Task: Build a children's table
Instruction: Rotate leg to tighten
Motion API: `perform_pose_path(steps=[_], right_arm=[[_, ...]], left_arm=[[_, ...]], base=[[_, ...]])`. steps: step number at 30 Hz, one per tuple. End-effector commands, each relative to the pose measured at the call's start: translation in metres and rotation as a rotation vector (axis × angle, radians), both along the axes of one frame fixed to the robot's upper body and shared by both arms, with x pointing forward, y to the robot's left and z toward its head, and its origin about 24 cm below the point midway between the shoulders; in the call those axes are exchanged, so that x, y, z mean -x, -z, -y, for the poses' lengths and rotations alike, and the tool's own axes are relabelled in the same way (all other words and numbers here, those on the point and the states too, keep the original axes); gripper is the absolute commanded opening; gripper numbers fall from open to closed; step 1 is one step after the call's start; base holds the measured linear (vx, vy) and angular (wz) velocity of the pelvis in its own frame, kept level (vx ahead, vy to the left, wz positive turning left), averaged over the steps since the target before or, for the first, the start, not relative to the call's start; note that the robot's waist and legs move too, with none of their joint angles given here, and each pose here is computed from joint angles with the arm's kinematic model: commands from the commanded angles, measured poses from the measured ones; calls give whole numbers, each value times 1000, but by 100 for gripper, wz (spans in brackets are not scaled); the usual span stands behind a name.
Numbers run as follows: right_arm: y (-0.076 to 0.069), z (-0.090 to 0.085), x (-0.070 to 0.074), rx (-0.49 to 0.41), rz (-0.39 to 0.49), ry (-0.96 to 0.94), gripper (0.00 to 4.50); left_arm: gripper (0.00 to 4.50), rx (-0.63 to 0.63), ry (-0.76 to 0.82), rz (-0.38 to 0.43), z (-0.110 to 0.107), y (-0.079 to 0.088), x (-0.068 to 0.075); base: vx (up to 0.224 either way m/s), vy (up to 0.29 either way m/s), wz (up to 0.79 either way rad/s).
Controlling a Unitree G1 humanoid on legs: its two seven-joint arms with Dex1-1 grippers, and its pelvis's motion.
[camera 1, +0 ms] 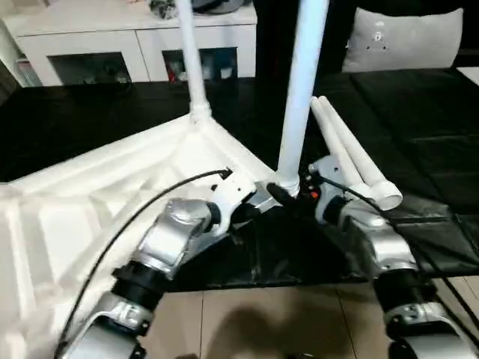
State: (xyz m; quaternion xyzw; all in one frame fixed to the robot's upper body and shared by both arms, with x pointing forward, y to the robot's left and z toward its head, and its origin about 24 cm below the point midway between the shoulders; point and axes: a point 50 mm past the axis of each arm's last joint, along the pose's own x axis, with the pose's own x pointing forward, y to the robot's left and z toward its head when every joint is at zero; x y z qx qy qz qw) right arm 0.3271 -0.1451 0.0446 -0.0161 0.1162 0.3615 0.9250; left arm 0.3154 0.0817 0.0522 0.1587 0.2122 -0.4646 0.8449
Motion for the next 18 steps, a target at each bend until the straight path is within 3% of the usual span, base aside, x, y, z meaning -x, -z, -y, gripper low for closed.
perform_pose_path(steps=[1,3,10,18], right_arm=[[-7,2,6,21,22,-150,448],[-8,4,8,29,24,-171,448],[-22,28,17,142,17,-407,448],[-26,26,27,195,-24,-661,448]], left_arm=[[0,-27,90,21,-2,-3,0],[0,-35,101,18,-4,-2,0],[0,-88,365,3,-22,0,12],[0,-166,624,-45,-40,0,22]], base=[[0,0,0],[0,0,0],[0,0,0],[0,0,0]])
